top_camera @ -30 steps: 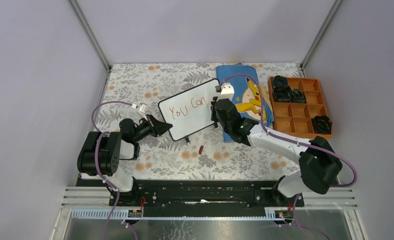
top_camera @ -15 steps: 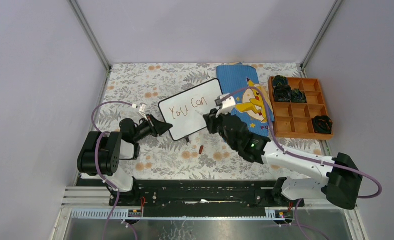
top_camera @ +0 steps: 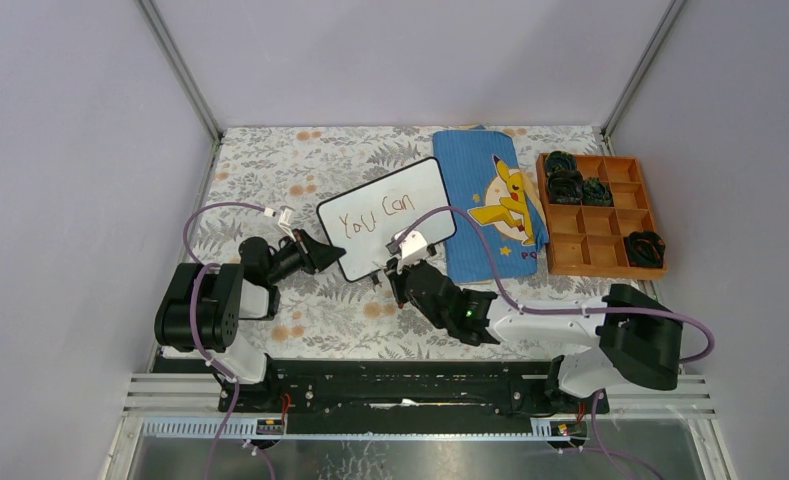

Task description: Write a sentence on the whiteboard

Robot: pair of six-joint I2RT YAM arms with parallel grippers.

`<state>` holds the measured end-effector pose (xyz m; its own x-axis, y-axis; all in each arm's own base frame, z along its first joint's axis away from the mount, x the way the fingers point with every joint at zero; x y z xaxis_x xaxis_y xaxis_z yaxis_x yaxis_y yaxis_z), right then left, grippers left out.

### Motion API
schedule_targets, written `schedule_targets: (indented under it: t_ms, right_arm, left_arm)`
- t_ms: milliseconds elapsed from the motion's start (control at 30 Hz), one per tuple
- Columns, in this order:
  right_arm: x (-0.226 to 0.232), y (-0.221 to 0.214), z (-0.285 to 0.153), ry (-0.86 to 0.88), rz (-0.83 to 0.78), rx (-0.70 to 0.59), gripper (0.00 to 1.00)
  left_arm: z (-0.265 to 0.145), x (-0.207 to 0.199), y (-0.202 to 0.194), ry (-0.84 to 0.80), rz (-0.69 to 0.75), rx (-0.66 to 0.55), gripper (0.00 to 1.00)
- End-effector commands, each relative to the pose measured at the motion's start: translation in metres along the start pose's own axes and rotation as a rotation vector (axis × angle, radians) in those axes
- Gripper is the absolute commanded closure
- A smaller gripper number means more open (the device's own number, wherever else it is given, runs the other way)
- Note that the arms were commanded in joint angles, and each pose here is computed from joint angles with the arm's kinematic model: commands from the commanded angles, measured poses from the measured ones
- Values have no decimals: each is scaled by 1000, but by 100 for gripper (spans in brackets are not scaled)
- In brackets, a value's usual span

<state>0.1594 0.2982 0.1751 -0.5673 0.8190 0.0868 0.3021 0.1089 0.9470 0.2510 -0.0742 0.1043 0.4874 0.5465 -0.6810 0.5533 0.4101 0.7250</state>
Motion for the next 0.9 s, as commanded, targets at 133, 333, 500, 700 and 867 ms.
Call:
schedule_targets:
  t_ms: [133,333,500,700,867]
  right_arm:
    - [14,31,17,-36,30,-135,100]
    - [19,29,29,-58,51,-134,100]
    - [23,32,35,-61,58,-134,100]
    - [19,31,41,-89,60,-123,100]
    - [15,28,46,-99,71,-108,100]
  left_arm:
    - [2,8,-2,45,6,7,74]
    - [2,9,-3,47,3,9,74]
    - [2,9,-3,47,4,9,74]
    - [3,9,-3,46,3,9,74]
    - [3,9,-3,47,2,10,74]
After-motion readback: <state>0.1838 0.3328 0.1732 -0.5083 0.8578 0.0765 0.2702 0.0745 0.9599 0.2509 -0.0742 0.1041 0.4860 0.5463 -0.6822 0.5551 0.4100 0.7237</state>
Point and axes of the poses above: each gripper's point midway between its finger pads, its own z axis out along the fingers, its own x axis along the line the jaws close on, y = z × x, the point moved 9 cm from there along -z, back along the fingers, and after that the axes turned 1 degree about z, right-handed, at the moved point
